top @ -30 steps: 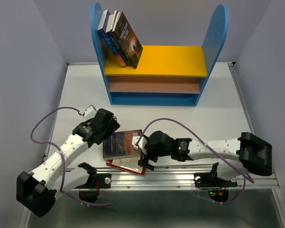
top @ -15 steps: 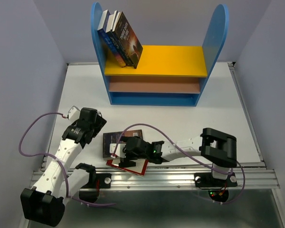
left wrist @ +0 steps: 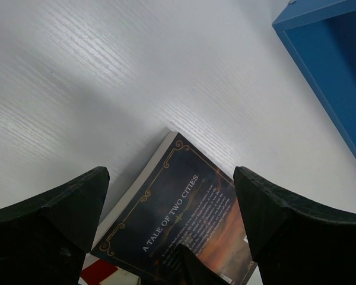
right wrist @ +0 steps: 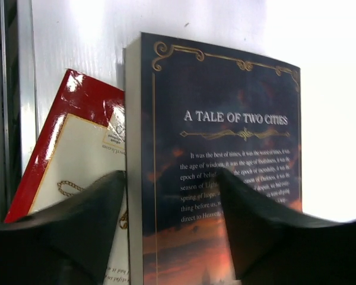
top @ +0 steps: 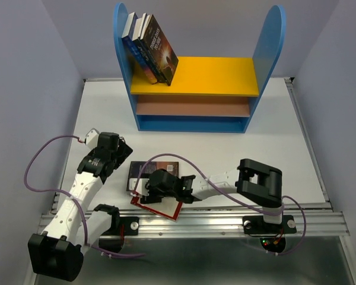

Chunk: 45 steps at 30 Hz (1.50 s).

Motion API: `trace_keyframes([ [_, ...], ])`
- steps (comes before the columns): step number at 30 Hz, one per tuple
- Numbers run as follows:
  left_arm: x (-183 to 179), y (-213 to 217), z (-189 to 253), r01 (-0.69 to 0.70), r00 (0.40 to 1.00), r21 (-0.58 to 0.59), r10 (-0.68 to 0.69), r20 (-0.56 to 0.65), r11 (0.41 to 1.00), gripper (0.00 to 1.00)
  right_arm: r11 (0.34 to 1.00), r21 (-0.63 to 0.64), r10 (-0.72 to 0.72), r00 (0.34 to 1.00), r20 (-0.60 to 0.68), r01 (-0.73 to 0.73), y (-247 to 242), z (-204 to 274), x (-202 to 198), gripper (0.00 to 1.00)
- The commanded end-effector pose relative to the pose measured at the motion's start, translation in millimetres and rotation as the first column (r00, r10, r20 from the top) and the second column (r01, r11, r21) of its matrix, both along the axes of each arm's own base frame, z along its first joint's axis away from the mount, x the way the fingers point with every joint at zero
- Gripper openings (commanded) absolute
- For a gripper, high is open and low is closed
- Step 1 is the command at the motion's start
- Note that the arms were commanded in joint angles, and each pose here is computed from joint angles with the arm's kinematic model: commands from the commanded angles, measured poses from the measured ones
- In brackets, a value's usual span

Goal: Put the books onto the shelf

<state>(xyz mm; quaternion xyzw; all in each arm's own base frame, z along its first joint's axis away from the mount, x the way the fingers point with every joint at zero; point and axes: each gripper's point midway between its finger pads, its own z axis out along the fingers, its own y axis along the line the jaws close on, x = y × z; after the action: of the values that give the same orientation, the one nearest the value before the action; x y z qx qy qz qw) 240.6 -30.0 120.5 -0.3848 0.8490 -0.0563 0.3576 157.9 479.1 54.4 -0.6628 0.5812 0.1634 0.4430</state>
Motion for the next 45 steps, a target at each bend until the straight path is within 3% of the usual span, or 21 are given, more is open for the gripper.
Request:
trace_keyframes([
  [1,5,3,7,0.015,0.999,0.023,-0.015,0.028,1.000,0.99,0.998,-0.044,-0.047,0.998,-0.053,0.045,-8,-13,16,0.50],
  [10,9,2,7,0.036,0.999,0.027,-0.036,0.027,0.999,0.99,0.995,-0.014,-0.103,0.989,-0.102,0.102,-12,1,36,0.01],
  [18,11,-12,3,0.101,0.994,-0.015,-0.100,0.046,0.995,0.99,0.961,0.128,-0.239,0.969,-0.066,0.246,-15,41,60,0.01],
  [23,8,-29,-13,0.160,0.987,-0.091,-0.158,0.034,0.983,0.99,0.945,0.119,-0.304,0.952,-0.032,0.306,-30,33,68,0.01],
  [28,3,-38,-28,0.190,0.982,-0.138,-0.189,0.019,0.972,0.99,0.903,0.197,-0.387,0.922,-0.018,0.383,-38,52,79,0.01],
  [43,14,-77,-36,0.319,0.948,-0.280,-0.304,0.097,0.905,0.99,0.882,0.263,-0.417,0.908,0.046,0.392,-46,67,88,0.01],
  [45,18,-79,-35,0.330,0.944,-0.284,-0.313,0.107,0.900,0.94,0.884,0.262,-0.411,0.911,0.039,0.387,-44,67,87,0.01],
])
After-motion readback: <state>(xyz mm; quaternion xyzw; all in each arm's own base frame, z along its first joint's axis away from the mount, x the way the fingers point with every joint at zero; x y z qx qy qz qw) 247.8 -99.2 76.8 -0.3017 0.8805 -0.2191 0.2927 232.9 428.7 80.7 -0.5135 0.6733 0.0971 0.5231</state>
